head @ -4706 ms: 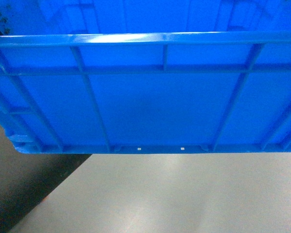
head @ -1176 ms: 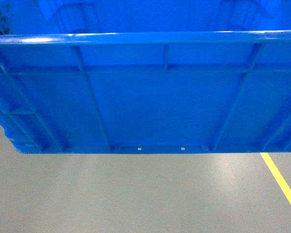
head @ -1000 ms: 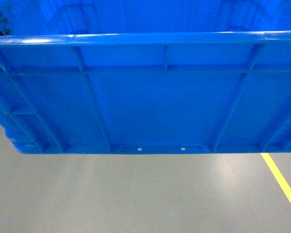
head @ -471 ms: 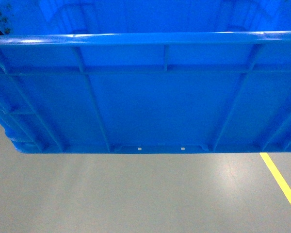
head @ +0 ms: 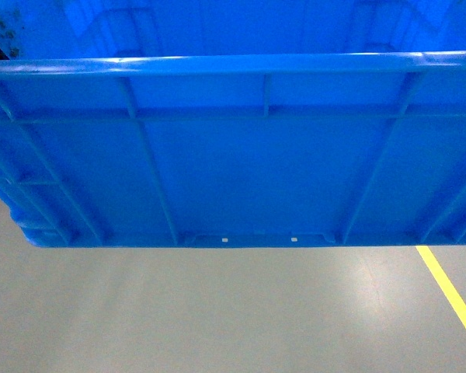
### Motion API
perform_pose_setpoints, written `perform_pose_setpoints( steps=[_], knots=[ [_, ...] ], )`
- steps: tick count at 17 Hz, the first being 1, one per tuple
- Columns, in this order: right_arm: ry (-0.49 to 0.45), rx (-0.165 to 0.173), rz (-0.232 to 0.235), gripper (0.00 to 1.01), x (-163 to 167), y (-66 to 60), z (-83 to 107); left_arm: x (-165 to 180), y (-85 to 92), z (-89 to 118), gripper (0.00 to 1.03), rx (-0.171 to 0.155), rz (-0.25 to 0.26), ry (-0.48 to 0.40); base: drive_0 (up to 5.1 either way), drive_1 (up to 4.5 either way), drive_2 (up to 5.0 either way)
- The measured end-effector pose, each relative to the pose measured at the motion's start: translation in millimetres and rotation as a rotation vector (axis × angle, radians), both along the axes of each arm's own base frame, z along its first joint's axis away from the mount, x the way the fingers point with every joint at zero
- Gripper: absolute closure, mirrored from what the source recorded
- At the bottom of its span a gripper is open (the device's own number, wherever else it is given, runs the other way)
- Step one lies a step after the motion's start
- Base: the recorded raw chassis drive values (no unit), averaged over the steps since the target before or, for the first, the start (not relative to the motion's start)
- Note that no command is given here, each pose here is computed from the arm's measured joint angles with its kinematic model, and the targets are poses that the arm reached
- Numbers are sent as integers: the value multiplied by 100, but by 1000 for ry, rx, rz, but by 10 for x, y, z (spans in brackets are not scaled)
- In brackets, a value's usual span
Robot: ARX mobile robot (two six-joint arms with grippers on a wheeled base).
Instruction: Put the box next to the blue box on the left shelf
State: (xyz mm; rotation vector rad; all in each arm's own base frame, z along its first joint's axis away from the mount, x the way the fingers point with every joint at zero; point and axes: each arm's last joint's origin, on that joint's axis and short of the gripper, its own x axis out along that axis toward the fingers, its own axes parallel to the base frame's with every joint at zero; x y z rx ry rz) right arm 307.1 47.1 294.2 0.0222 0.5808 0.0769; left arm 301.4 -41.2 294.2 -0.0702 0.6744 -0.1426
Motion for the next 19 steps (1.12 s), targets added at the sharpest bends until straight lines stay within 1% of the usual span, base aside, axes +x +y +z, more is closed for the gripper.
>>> perform_pose_setpoints(
  steps=[19],
  knots=[
    [-1,1,1,94,2,0,-1,0,0,2,98,0,1,-2,-6,424,-437]
  ],
)
